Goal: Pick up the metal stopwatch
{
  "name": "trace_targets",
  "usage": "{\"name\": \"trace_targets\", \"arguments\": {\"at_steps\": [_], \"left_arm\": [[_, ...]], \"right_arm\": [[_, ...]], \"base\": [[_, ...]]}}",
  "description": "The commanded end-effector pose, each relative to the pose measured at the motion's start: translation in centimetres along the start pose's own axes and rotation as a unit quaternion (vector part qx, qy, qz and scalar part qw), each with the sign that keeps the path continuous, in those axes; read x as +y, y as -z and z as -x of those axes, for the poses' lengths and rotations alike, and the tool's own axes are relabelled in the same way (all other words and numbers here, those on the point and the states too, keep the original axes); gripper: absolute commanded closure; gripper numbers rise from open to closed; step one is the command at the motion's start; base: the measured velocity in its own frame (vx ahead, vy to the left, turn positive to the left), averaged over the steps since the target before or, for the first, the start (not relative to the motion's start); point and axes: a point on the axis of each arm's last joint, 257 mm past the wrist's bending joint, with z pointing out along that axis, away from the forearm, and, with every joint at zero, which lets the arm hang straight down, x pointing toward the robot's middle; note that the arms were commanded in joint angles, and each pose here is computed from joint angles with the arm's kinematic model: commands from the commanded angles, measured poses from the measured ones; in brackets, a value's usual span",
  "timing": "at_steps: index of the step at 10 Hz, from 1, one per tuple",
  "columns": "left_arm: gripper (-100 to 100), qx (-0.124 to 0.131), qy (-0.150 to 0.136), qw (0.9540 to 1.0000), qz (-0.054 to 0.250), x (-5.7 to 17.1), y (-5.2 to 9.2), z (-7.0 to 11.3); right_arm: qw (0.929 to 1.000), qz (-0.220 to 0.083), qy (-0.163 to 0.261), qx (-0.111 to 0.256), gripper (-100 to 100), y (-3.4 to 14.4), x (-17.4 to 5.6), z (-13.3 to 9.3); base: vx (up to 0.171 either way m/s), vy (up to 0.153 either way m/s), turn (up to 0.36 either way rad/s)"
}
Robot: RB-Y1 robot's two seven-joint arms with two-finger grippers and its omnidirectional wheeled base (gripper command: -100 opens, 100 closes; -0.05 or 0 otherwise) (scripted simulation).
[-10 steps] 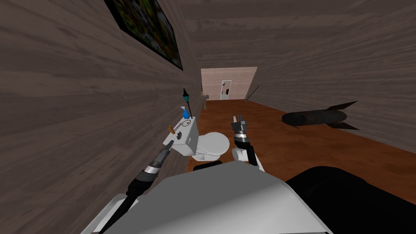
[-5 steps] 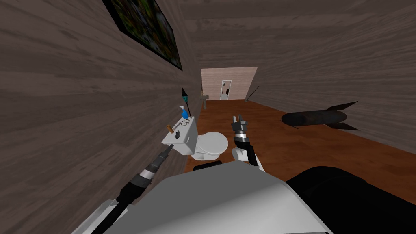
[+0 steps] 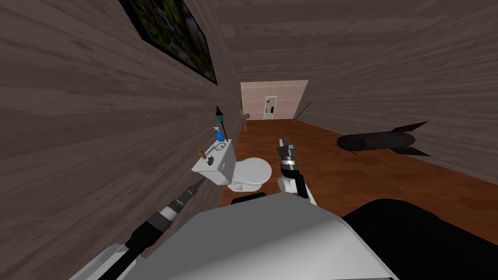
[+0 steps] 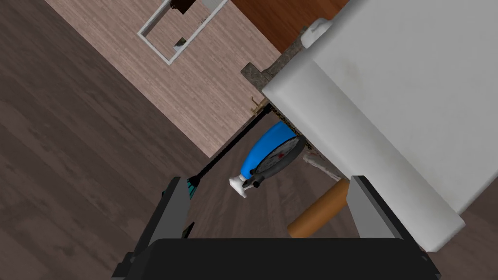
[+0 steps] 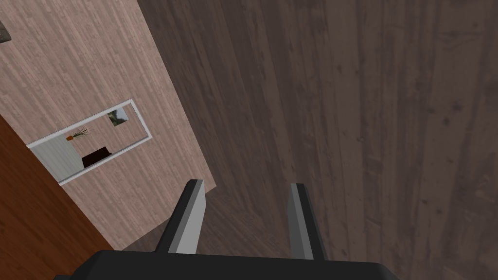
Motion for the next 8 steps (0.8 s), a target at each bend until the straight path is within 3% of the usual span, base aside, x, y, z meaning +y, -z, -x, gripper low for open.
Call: {"name": "trace_targets", "arguments": {"at_steps": [1,4,5,8], "left_arm": [[-100,0.018,-0.010,0.9994,0.027,2.0,0.7,0.0],[-100,0.052,-0.036,0.9968,0.049,3.7,1.5,0.1],[-100,0.062,-0.041,0.9946,0.072,5.2,2.3,0.3],[-100,0.091,-0.067,0.9892,0.093,6.7,3.0,0.9]], "right_arm": [[1.0000,0.000,0.000,0.000,0,0.0,0.0,0.0],[1.0000,0.000,0.000,0.000,0,0.0,0.0,0.0],[1.0000,0.000,0.000,0.000,0,0.0,0.0,0.0],[1.0000,0.000,0.000,0.000,0,0.0,0.0,0.0]], "base": [[-0.021,-0.056,-0.004],[-0.014,-0.050,-0.002],[-0.017,-0.050,-0.012],[-0.010,-0.051,-0.007]]}}
